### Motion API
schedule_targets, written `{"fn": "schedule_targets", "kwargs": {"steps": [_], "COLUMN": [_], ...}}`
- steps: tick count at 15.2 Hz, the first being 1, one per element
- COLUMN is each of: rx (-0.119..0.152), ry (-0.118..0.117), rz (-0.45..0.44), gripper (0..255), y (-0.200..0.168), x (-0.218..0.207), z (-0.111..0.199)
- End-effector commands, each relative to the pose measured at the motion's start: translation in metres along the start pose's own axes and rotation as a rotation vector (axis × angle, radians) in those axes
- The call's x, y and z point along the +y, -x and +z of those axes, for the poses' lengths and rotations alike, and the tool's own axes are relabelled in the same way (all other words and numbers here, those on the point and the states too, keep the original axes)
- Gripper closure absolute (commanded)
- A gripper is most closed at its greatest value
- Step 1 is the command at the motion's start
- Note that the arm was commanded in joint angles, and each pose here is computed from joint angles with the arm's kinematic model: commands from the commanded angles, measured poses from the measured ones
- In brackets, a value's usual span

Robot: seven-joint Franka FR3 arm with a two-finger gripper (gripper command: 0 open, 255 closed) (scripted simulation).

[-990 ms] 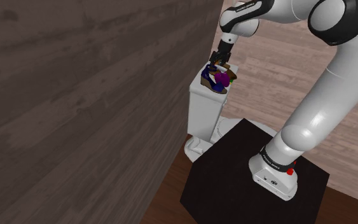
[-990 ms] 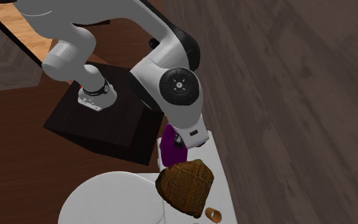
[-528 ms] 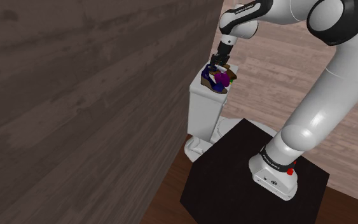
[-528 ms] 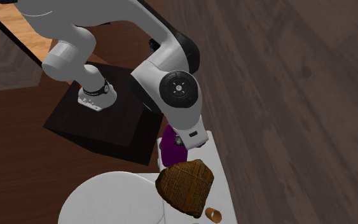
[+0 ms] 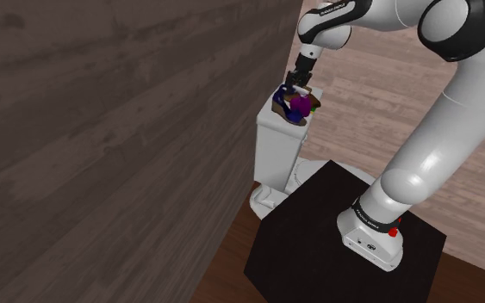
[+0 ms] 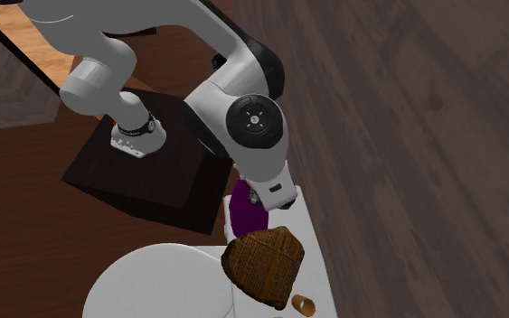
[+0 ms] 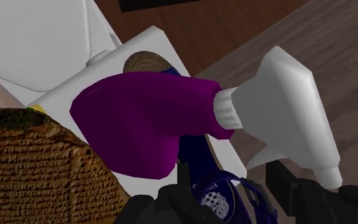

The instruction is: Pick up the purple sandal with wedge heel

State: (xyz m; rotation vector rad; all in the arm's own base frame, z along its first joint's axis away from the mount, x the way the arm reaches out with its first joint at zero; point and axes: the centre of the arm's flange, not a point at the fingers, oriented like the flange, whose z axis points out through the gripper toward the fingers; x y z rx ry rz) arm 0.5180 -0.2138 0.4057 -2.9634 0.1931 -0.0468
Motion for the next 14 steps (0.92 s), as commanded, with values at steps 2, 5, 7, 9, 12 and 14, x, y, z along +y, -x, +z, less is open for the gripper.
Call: {"fn": "schedule_targets", "kwargs": {"steps": [2,5,7,9,12,14], "rx": [0.001,0.001,0.001,0.001,0.001,0.001], "ry": [0.0,0.0,0.0,0.0,0.0,0.0], "rz": [0.0,0.0,0.0,0.0,0.0,0.0], "gripper": [255,255,255,255,255,255], "y": [-0.001,-0.001,-0.001,-0.001,-0.002,-0.002], "x": [-0.003,-0.005,-0.007,-0.009,-0.012,-0.012], "z": [-0.016,-0.032,-0.042,-0.053,-0.068,-0.069]}}
